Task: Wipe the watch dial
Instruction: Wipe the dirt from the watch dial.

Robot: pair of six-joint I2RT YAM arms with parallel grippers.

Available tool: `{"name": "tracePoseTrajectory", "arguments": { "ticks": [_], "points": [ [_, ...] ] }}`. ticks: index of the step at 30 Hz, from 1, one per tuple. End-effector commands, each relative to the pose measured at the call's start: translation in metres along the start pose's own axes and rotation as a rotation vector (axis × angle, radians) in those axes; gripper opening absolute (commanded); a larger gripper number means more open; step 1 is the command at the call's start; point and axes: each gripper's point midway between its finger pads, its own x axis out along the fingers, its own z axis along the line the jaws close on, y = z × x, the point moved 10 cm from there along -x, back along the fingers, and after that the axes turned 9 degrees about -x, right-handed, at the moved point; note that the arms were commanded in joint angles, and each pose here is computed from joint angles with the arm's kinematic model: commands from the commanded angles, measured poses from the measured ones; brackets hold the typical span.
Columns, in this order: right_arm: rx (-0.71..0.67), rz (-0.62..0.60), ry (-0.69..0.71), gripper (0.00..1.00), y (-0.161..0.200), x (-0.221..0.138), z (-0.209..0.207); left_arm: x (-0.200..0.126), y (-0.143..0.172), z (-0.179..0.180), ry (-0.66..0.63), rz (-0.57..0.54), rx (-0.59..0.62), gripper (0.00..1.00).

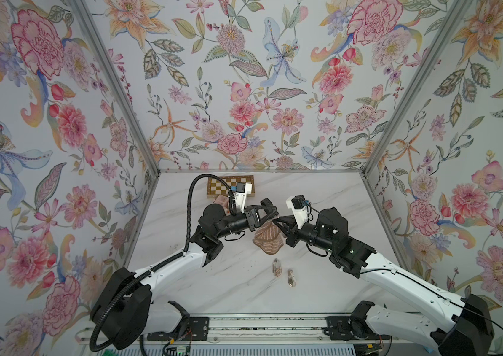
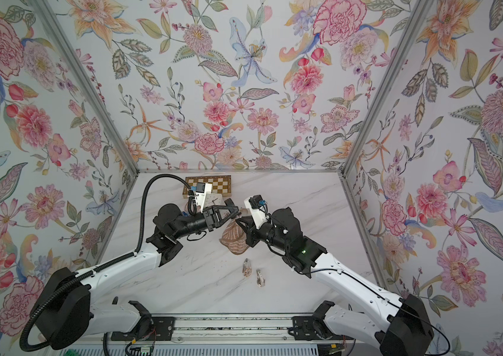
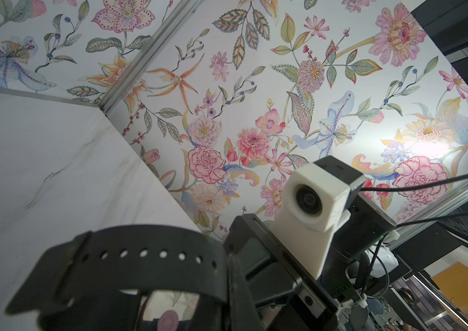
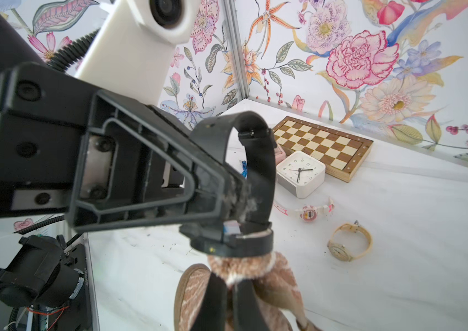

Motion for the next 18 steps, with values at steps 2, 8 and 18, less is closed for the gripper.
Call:
{"name": "tracePoseTrajectory", "arguments": {
  "ticks": [2, 8, 18],
  "points": [
    [-0.016, -0.033, 0.008, 0.0, -0.007, -0.008, 0.001, -0.002, -0.002, 0.004, 0.013, -0.002, -0.071, 0.0],
    [-0.013, -0.033, -0.017, 0.0, -0.009, -0.001, 0.004, -0.004, -0.003, 0.016, 0.006, -0.051, -0.272, 0.0],
    [-0.028, -0.016, 0.02, 0.0, -0.002, -0.003, -0.004, -0.018, 0.0, 0.024, 0.066, -0.145, -0.458, 0.0]
  ]
}}
